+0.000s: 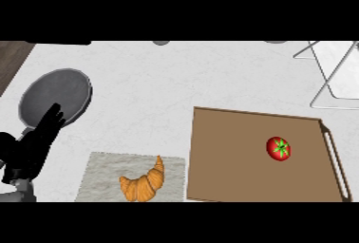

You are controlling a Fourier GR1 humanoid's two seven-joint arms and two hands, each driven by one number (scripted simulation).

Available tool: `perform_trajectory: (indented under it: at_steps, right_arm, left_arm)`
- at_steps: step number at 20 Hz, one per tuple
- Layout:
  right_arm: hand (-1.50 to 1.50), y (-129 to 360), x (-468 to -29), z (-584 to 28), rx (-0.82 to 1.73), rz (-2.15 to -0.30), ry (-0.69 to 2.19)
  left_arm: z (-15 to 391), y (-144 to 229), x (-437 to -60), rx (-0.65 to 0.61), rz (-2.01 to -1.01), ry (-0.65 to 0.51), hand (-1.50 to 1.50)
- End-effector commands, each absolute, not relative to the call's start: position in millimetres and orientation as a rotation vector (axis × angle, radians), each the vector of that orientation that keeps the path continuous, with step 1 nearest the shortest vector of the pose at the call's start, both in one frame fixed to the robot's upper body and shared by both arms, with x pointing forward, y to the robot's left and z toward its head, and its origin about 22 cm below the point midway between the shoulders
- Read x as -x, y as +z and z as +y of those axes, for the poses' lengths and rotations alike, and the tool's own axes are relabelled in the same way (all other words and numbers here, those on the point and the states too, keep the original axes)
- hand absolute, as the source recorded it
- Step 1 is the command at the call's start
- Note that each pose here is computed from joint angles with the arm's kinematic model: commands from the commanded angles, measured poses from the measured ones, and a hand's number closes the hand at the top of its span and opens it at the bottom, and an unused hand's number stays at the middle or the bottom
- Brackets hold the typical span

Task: Pick the cupcake from the tray and place it in the tiered shelf

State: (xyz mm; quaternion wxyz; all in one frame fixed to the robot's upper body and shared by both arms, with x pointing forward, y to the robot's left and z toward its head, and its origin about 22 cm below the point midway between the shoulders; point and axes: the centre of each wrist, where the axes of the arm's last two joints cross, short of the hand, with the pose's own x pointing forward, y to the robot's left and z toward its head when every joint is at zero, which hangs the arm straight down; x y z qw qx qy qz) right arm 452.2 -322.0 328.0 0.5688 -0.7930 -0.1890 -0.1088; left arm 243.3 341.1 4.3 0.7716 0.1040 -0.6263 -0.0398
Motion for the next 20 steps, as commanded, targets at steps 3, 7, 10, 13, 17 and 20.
perform_trajectory:
  at_steps: [3, 7, 10, 13, 17, 20]
  right_arm:
    - [1.50, 309, -450, -341, 1.799, -0.351, -0.428]
    - [-1.50, 287, -440, -367, 1.795, -0.359, -0.605]
    - [-1.50, 266, -441, -381, 1.787, -0.273, -0.486]
    - [-1.50, 270, -448, -363, 1.791, -0.296, -0.452]
    - [-1.50, 268, -439, -384, 1.805, -0.404, -0.524]
    - [-1.50, 290, -438, -377, 1.779, -0.506, -0.594]
  left_arm:
    - [336, 15, -245, -0.241, -1.352, -0.073, 0.00]
    - [343, -1, -253, -0.236, -1.355, -0.057, 0.00]
    - [348, -2, -241, -0.239, -1.344, -0.078, 0.00]
    - [340, 7, -247, -0.221, -1.333, -0.067, 0.00]
    - [351, 2, -245, -0.237, -1.350, -0.074, 0.00]
    - [344, 3, -248, -0.243, -1.361, -0.060, 0.00]
